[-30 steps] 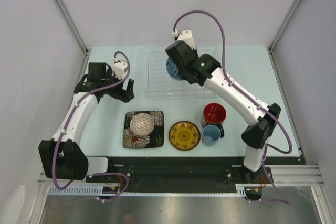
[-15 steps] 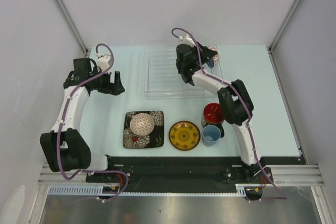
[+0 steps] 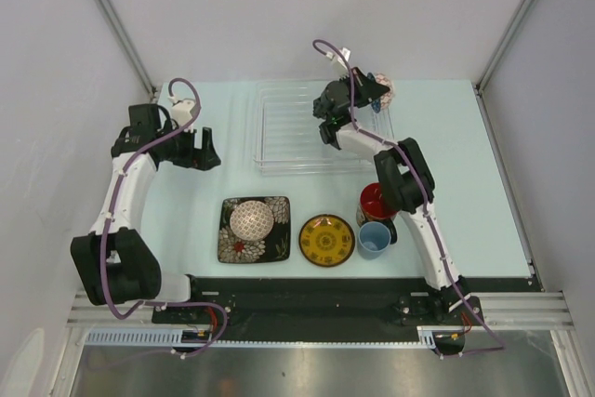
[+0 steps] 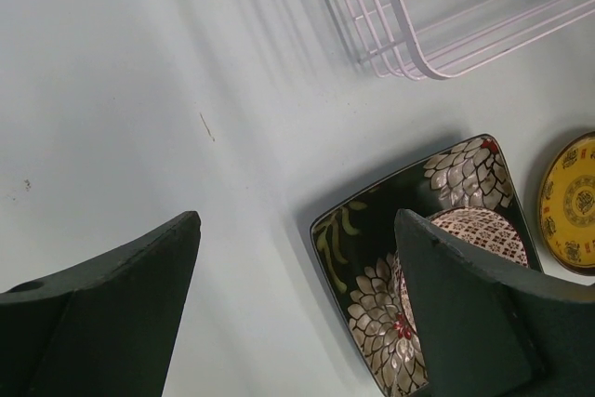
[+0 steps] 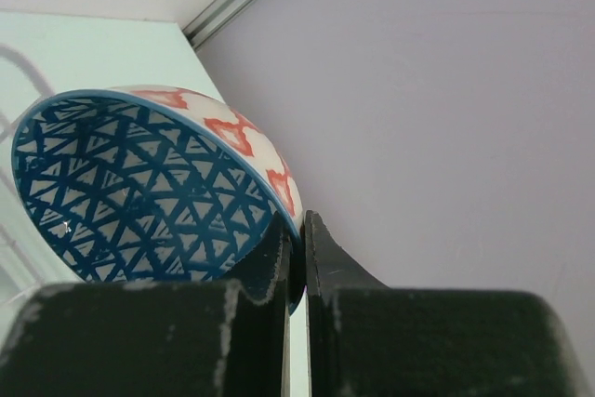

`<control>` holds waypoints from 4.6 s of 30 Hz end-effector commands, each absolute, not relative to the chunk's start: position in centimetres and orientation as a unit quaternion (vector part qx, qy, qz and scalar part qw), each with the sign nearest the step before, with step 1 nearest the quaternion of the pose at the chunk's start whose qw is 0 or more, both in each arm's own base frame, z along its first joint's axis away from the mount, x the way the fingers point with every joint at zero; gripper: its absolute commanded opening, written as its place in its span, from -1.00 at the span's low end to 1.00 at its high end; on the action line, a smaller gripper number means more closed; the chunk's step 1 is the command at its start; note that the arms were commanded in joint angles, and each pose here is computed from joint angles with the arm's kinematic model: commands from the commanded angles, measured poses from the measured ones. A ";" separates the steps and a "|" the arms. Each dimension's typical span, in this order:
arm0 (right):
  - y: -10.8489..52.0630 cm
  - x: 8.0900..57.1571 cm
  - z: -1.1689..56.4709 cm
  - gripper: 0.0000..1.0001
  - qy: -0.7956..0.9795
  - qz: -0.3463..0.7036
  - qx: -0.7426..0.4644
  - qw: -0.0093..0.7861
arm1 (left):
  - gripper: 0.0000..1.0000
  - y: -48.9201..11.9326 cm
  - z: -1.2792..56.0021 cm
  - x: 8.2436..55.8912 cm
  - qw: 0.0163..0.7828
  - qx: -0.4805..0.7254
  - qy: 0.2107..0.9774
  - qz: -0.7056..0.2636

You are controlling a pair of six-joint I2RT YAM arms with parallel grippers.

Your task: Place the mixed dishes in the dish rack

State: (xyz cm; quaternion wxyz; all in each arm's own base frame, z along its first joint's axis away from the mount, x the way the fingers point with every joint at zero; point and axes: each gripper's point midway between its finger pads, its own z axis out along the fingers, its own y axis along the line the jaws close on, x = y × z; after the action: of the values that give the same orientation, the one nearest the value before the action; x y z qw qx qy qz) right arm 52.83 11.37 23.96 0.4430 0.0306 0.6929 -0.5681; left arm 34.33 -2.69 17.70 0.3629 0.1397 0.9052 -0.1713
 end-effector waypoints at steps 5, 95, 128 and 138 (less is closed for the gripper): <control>11.9 50.0 20.2 -1.00 0.725 -0.560 0.110 0.386 | 0.82 -2.7 18.5 34.6 0.379 0.136 0.898 -0.179; 34.0 27.3 21.1 0.96 0.935 0.170 -0.185 0.249 | 0.85 -2.7 20.5 34.5 0.411 0.116 0.879 -0.213; 42.7 23.3 9.9 0.92 0.901 0.217 -0.305 0.220 | 0.85 -2.6 19.1 34.1 0.419 0.119 0.877 -0.204; 44.0 23.9 6.6 0.62 0.902 0.234 -0.310 0.188 | 0.85 -2.3 18.4 33.7 0.416 0.113 0.881 -0.193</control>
State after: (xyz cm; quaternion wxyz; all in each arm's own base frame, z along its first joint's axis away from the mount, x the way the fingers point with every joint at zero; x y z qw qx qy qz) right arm 23.15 42.51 6.82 0.1840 -0.3055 0.9102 0.2107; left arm 33.58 -2.62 17.67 0.3976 0.1121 0.8882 -0.2010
